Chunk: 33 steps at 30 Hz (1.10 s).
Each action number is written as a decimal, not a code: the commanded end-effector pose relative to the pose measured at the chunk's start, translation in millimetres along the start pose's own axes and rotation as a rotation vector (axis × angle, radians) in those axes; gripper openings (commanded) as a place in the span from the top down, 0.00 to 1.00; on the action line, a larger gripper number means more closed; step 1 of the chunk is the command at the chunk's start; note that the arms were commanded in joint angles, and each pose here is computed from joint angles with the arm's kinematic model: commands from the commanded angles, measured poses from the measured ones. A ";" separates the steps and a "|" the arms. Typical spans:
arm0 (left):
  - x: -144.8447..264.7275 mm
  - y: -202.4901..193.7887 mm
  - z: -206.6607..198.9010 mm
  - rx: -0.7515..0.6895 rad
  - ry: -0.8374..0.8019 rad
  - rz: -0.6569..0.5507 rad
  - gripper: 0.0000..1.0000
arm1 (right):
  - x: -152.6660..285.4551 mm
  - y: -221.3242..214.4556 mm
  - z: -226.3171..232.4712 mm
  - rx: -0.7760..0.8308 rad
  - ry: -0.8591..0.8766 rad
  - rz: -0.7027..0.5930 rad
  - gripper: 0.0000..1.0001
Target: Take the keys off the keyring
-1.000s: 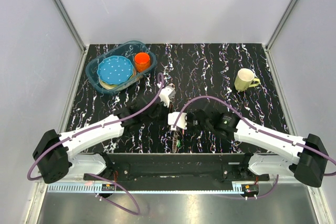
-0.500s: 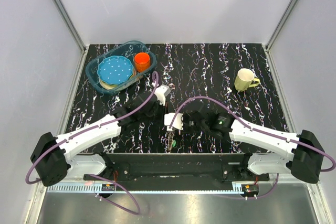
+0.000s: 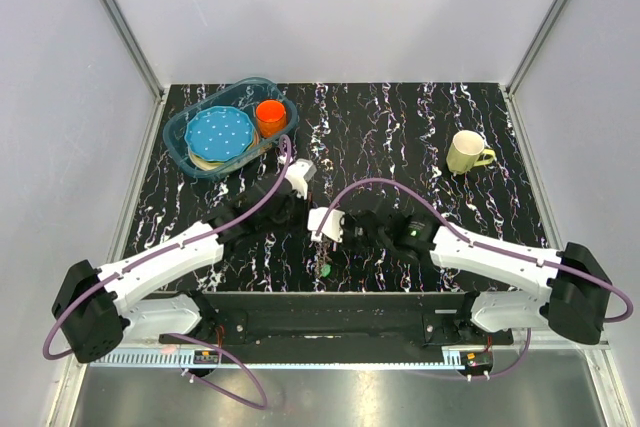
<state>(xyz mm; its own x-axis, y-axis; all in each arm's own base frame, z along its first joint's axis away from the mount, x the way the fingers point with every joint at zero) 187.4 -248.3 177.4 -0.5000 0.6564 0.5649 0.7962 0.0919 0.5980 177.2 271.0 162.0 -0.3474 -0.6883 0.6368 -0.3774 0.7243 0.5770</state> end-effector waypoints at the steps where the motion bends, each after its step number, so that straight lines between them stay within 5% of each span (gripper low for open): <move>1: 3.5 58.7 3.8 0.012 0.054 -0.284 1.00 | -0.5 17.0 19.8 -0.002 0.117 -0.038 1.00; 16: -7.9 53.8 -0.4 0.031 0.043 -0.233 1.00 | -6.3 39.5 7.3 0.184 0.118 -0.091 1.00; 33: -6.0 61.7 -1.9 0.133 0.010 -0.216 1.00 | -17.8 12.6 44.9 0.241 0.209 0.046 1.00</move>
<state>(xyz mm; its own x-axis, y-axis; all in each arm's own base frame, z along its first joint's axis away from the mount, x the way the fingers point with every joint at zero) 201.1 -247.2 173.0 -0.5128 0.6313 0.5818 0.8211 0.1629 0.5470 184.2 290.0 160.6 -0.3846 -0.6182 0.6855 -0.5365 0.7540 0.3789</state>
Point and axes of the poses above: each gripper's point midway between its finger pads, its own x axis back along the fingers, its own z axis along the line the jaws close on, y = z × x, the point moved 4 cm from there along x, back along the fingers, and after that the axes turned 13 degrees about x, right-handed, at the moved point
